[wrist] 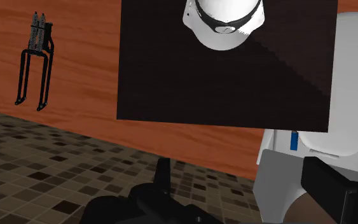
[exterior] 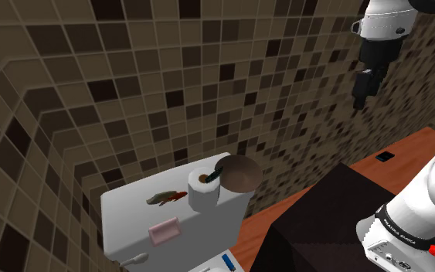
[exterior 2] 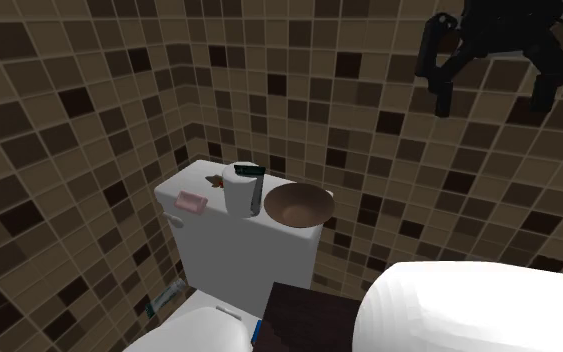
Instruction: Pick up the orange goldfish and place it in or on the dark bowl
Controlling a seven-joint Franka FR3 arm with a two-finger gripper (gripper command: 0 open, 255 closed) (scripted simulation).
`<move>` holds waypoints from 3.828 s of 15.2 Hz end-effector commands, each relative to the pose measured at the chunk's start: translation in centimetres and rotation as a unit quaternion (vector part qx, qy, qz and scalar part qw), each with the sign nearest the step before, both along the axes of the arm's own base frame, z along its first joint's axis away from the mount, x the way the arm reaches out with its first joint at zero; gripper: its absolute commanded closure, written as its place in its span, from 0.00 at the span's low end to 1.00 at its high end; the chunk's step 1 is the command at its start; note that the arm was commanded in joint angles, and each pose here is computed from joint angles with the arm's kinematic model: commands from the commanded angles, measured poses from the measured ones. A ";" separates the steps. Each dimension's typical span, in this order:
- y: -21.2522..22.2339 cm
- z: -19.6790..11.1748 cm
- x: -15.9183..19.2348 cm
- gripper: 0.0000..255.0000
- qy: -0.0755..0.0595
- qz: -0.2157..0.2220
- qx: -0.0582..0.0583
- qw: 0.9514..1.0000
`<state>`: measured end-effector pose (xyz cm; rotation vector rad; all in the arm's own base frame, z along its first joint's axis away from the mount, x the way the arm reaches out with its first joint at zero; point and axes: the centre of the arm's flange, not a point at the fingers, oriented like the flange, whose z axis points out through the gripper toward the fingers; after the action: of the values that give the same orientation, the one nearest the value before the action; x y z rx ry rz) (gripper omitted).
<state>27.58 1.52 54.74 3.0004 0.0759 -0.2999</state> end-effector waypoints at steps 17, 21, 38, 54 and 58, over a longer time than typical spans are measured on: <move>9.7 -11.1 13.5 0.00 -0.009 0.200 0.045 0.979; 13.1 -13.6 16.2 0.00 -0.011 0.249 0.056 0.967; 30.4 -23.5 23.6 0.00 -0.019 0.448 0.100 0.888; 45.5 -31.4 23.8 0.00 -0.025 0.586 0.131 0.799; 45.5 -33.5 23.7 0.00 -0.025 0.587 0.131 0.799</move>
<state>51.50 47.01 21.85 2.5146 1.9551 -0.0371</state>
